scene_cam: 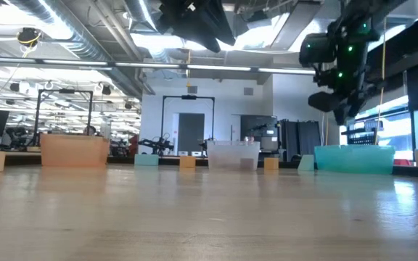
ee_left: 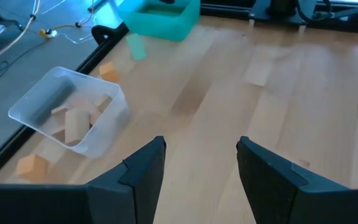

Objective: Sort & place blocks by color
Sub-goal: Put the green block into the green bin

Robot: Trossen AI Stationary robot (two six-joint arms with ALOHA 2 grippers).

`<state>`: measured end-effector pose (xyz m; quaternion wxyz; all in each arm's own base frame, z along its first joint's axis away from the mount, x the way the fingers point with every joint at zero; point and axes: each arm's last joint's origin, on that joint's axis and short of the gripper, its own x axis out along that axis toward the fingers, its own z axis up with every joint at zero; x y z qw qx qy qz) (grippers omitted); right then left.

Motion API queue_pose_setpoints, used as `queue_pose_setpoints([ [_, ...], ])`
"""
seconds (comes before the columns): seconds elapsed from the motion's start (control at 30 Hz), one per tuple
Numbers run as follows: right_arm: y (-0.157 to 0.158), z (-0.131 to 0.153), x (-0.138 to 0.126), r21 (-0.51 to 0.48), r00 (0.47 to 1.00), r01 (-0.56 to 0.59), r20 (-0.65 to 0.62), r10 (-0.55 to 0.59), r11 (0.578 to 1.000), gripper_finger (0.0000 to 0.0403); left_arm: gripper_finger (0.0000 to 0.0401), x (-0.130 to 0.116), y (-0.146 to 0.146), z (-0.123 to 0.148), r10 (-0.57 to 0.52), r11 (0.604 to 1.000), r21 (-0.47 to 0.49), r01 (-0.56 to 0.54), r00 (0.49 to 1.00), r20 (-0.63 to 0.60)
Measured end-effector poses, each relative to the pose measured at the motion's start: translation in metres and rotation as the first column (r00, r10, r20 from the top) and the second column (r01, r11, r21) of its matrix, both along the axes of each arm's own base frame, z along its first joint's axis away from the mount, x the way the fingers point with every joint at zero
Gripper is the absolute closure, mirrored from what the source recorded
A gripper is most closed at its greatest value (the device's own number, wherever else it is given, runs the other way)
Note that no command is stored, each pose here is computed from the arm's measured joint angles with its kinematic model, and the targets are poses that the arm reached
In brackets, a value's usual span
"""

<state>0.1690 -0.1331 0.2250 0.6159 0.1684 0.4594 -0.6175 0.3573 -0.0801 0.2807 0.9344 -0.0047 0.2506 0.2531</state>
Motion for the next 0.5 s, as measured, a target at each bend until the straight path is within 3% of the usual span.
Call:
queue_pose_setpoints([
  [0.13, -0.014, -0.009, -0.005, 0.030, 0.996, 0.024, 0.089, -0.027, 0.999, 0.0273, 0.0211, 0.000, 0.000, 0.000, -0.009, 1.000, 0.014, 0.009, 1.000, -0.009],
  [0.23, -0.019, -0.013, -0.010, 0.067, 0.991, 0.043, 0.127, -0.051, 0.997, 0.0249, 0.0211, 0.000, 0.000, 0.000, -0.009, 1.000, 0.014, 0.009, 1.000, -0.009],
  [0.5, -0.023, -0.019, -0.017, 0.108, 0.992, 0.027, 0.117, -0.039, 0.994, 0.0211, 0.0211, 0.000, 0.000, 0.000, -0.019, 0.999, 0.030, 0.020, 1.000, -0.020],
])
